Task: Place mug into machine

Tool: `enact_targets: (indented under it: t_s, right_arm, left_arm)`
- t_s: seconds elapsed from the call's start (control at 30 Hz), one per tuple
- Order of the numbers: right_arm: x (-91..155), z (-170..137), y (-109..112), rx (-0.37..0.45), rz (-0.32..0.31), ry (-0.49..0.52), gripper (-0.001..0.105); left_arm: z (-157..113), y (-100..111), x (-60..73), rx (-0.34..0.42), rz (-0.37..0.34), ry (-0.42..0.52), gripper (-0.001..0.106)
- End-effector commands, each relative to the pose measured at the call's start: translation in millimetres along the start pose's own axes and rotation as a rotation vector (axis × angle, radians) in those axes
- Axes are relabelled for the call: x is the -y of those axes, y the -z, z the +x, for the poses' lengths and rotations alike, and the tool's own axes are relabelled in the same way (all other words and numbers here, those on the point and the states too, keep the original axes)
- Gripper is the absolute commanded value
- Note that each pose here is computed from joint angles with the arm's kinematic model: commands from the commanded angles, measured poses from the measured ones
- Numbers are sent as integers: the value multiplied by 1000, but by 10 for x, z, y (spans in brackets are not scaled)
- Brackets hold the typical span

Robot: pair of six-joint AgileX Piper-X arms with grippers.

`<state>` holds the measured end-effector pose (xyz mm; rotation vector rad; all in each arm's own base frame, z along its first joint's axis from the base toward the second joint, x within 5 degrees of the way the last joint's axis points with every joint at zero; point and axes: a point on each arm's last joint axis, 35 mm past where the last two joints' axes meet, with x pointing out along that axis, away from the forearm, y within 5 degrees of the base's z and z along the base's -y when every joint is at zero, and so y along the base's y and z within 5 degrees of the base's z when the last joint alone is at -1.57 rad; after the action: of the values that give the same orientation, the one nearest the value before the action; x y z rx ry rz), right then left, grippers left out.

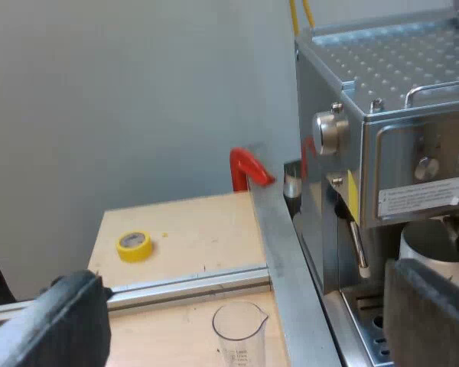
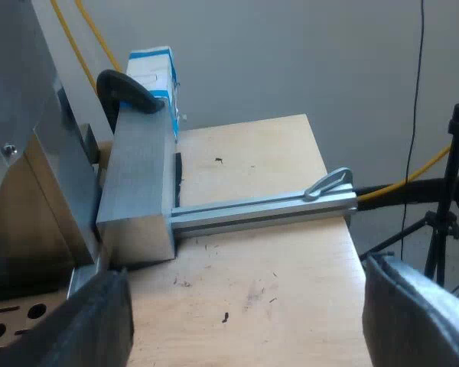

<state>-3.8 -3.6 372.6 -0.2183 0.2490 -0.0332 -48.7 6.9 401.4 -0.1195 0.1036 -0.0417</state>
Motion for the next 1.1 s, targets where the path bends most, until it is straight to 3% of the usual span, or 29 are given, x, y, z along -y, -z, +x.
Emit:
enact_targets:
  t_s: [0.03, 0.4, 0.53, 0.63, 0.8, 0.93, 1.1]
  right_arm:
    - [1, -150, 51, 43, 1, 10, 65]
    - [-11, -203, 122, 12, -2, -3, 65]
    - [-21, -148, 148, 6, -9, -7, 65]
    - [-35, -44, 170, 21, -7, -4, 65]
    - [-73, 176, 252, 34, -6, -1, 65]
    - [-116, 326, 391, -19, -11, -12, 65]
    - [-192, 549, 654, -121, -20, -34, 65]
  left_arm:
    - [-80, 39, -17, -2, -9, -16, 75]
    - [-166, 250, -48, -213, 11, -48, 75]
    - [-143, 216, -43, -177, 4, -46, 75]
    - [-55, 153, -30, -94, -22, -36, 75]
    - [216, 186, -20, -21, -29, -26, 75]
    - [410, 319, -26, -46, -27, -29, 75]
    - [624, 570, -47, -140, -21, -43, 75]
